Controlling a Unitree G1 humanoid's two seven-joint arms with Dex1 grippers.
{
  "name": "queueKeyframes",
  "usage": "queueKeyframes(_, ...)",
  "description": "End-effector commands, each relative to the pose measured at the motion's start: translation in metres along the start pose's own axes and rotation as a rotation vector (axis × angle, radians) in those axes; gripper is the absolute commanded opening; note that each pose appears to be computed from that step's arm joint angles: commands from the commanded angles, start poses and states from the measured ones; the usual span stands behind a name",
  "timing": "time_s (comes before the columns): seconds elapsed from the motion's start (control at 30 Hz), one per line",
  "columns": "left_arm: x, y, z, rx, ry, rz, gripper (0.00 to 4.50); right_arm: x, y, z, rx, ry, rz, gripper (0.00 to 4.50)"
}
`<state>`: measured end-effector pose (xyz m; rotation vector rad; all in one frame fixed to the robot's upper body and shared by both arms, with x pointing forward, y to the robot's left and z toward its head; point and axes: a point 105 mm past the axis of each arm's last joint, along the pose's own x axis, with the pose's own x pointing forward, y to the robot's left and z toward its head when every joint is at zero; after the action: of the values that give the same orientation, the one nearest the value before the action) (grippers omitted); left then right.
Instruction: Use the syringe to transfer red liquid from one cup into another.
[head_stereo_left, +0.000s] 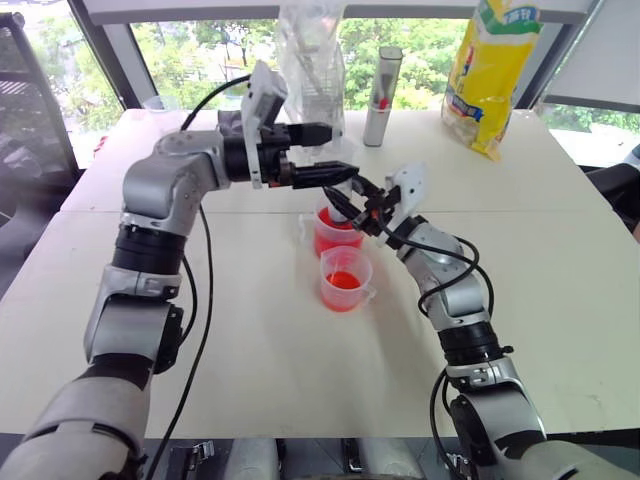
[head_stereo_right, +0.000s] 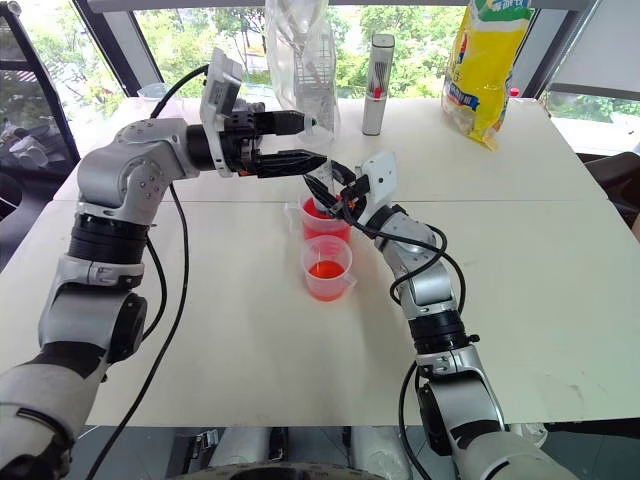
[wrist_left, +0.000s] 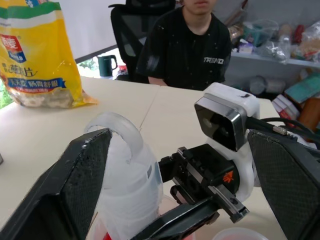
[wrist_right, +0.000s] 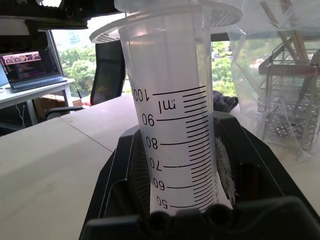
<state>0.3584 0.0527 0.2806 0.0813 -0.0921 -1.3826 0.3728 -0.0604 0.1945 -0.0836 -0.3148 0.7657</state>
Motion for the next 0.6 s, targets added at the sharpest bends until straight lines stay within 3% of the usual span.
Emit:
queueKeyframes(0.03, 0.003, -0.0022, 0.012, 0.042, -0.018, -0.03, 2.63, 0.0007, 0.004, 0.0182, -0.036, -0.056, 0.015, 1.42)
queueKeyframes(0.2, 0.0037, -0.0018, 0.0112, 0.034, -0.022, -0.038, 0.13, 0.0001, 0.0047, 0.0182, -0.037, -0.054, 0.017, 1.42)
queueKeyframes(0.6, 0.0065, 0.0052, 0.0199, 0.062, -0.042, -0.011, 0.03, -0.0032, 0.0057, 0.0088, -0.024, -0.02, 0.028, 1.42)
